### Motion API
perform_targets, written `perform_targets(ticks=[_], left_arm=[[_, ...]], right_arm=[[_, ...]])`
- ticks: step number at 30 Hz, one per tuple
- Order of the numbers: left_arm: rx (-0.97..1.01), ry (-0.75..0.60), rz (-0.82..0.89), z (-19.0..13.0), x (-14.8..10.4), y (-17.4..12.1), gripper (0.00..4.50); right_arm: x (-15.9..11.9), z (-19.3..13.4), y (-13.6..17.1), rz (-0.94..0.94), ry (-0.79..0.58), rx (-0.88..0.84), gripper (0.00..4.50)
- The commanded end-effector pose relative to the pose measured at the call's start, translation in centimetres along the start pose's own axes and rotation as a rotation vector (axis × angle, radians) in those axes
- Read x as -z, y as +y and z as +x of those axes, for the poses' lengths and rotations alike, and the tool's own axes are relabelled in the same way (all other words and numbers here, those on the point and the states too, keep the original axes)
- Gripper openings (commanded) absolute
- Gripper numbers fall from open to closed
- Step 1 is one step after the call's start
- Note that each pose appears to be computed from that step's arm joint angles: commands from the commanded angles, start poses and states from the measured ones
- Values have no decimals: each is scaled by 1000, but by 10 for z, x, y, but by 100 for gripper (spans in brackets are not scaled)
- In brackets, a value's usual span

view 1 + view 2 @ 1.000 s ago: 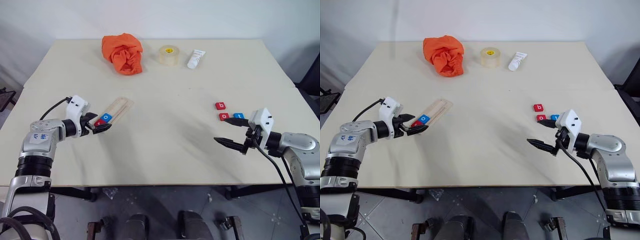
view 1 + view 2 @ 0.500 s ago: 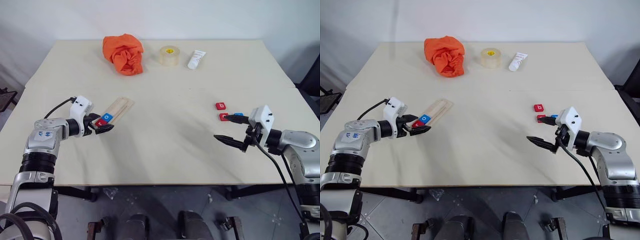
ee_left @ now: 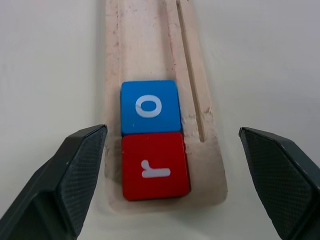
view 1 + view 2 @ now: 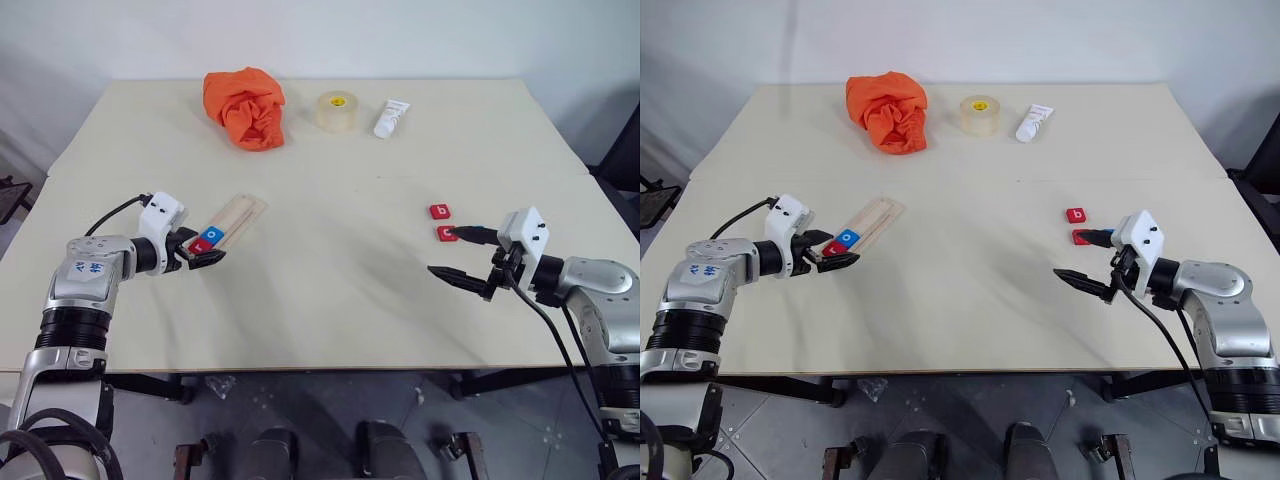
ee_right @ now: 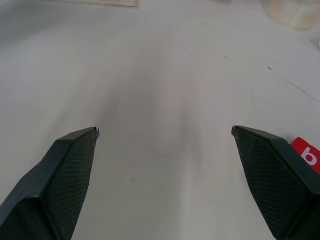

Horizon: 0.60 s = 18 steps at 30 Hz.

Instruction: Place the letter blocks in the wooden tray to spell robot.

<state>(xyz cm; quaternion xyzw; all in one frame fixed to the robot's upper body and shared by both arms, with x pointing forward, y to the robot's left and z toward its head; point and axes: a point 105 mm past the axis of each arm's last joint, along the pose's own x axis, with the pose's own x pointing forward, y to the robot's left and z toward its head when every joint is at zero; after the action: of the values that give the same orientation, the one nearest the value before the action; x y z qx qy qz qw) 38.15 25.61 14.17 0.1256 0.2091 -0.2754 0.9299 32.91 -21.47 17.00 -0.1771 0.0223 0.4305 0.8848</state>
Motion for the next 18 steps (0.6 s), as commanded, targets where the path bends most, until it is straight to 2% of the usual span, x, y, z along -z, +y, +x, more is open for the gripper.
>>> perform_targets(ticks=[1,8,13,18], left_arm=[[-44,-67,53,-17,-29,7,450],[-56,-78,61,-24,-58,5,450],[-42,39,-5,-18,-43,4,450],[-35,78,-40,-6,-31,4,450]], right_arm=[[-12,2,-4,-34,-35,8,446],[-12,7,-3,-32,-35,-12,446],[-13,11,-6,-37,-30,-30,446],[-16,14,-9,-46,-30,-47,446]])
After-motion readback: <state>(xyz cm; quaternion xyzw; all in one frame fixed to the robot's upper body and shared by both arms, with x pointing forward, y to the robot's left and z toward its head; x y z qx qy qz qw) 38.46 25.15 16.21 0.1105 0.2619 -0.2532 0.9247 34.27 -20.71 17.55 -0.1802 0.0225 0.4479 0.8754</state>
